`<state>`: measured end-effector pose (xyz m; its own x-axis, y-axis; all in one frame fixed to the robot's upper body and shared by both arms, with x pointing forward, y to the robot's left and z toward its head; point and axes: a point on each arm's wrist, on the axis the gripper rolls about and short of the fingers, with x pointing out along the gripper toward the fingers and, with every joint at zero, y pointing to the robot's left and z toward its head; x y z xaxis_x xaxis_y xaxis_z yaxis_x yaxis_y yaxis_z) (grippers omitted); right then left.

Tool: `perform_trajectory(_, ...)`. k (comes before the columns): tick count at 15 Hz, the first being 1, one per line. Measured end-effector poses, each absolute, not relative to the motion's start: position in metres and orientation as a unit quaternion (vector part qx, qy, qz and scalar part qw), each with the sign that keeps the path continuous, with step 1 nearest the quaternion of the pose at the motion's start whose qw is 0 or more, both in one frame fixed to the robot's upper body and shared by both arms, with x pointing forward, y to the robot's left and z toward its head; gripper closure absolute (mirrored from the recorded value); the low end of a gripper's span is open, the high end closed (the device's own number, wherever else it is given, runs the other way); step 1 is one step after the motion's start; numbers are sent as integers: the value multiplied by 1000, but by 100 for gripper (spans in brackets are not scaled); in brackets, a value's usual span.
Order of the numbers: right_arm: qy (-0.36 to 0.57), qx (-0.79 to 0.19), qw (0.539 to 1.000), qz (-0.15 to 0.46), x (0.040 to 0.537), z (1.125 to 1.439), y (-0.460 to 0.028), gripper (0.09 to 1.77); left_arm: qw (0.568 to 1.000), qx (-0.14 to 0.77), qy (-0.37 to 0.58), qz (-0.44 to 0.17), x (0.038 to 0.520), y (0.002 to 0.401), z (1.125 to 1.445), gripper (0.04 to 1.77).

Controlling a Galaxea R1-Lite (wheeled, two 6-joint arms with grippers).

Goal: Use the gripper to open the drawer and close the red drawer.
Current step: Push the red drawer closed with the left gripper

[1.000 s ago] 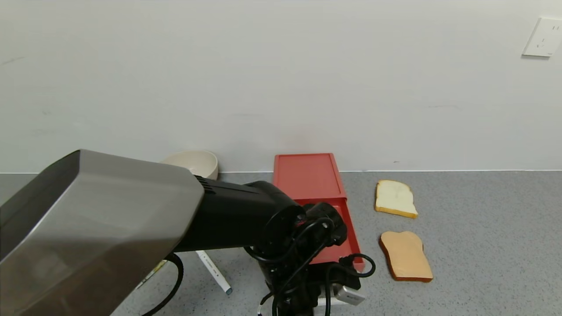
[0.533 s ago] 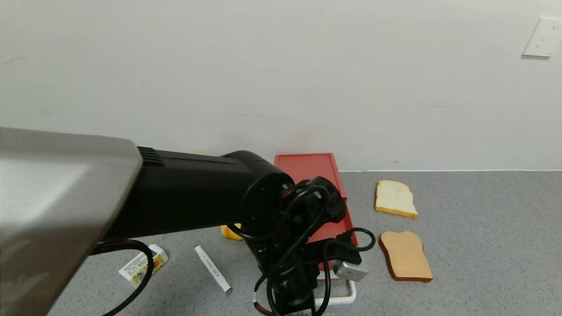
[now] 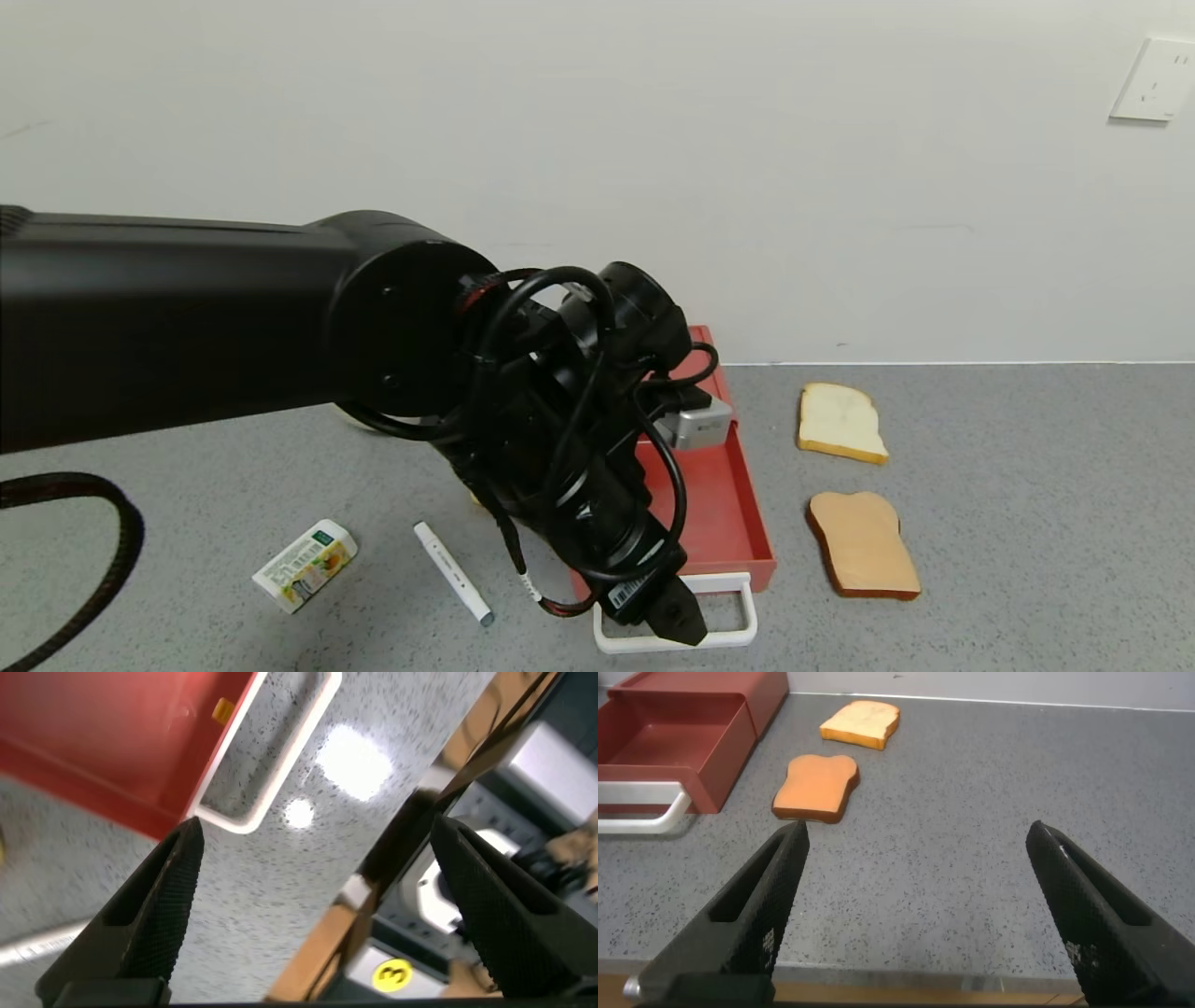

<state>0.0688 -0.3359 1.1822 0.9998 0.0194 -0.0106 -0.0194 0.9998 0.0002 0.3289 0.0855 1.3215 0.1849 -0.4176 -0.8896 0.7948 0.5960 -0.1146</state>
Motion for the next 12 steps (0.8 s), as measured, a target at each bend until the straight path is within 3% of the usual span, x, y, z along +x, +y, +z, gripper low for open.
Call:
perform_trajectory(6, 5, 0, 1000, 10, 69, 1182, -336, 15, 828, 31, 507, -236, 341, 120, 1346, 7)
perform_trajectory(12, 5, 0, 1000, 9, 69, 1182, -336, 15, 869, -31, 468, -156, 354, 153, 1362, 7)
